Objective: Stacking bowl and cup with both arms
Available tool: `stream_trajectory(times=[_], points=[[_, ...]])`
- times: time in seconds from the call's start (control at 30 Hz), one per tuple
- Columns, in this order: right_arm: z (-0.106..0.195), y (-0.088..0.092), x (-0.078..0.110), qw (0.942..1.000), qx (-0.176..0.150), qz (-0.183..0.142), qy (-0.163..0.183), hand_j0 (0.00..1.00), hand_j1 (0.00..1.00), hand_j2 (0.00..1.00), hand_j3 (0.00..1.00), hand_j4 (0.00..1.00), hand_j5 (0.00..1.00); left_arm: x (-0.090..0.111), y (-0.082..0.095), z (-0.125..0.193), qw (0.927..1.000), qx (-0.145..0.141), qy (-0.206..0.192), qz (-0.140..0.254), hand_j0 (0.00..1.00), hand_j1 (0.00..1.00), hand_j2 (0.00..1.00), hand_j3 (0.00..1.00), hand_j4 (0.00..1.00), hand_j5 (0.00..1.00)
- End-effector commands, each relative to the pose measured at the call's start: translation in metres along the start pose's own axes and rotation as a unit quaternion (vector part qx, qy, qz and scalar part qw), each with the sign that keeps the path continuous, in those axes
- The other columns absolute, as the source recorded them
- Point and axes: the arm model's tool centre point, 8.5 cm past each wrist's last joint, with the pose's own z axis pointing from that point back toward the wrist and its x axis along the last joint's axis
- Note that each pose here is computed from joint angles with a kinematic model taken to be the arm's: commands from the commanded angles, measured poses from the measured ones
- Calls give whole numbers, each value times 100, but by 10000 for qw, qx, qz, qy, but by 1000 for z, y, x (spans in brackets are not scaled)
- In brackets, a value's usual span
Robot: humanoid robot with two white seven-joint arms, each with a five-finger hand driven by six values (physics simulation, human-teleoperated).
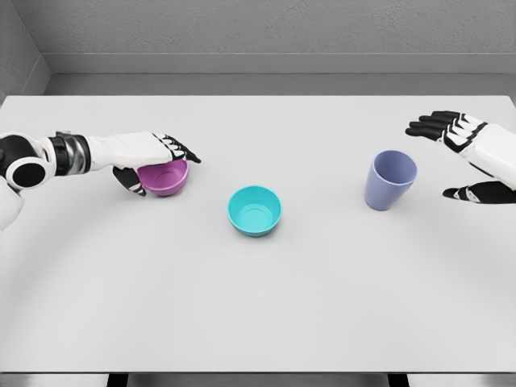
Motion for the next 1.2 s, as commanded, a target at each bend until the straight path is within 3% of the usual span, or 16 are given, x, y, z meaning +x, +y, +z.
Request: stream_trajectory(times=[0.0, 0.1, 0.43, 0.67, 0.77, 0.93, 1.17], points=[[0, -1, 0, 10000, -24, -28, -1, 100, 100, 100, 100, 100, 100, 0, 0, 0, 10000, -6, -7, 17, 95, 95, 95, 95, 95, 95], [0, 1, 0, 10000, -29, -46, 6, 100, 100, 100, 100, 100, 100, 0, -2, -1, 10000, -22, -9, 16, 86, 86, 86, 86, 86, 86], [1, 2, -2, 10000, -36, -64, 32, 100, 100, 100, 100, 100, 100, 0, -1, 1, 10000, 11, -13, 44, 67, 67, 67, 67, 67, 67], [1, 1, -2, 10000, -30, -58, 34, 100, 100, 100, 100, 100, 100, 5, 6, -1, 9997, 151, -144, 103, 62, 62, 62, 62, 62, 62], [3, 2, -6, 9999, -21, -65, 100, 100, 100, 100, 100, 100, 100, 20, 19, -2, 9989, 286, -342, -107, 56, 56, 56, 56, 56, 56], [3, 1, -6, 9999, -15, -59, 101, 100, 100, 100, 100, 100, 100, 50, 37, -5, 9954, 478, -688, -473, 56, 56, 56, 56, 56, 56], [3, 2, -6, 9999, -21, -65, 100, 100, 100, 100, 100, 100, 100, 79, 50, -12, 9895, 721, -1092, -614, 56, 56, 56, 56, 56, 56]])
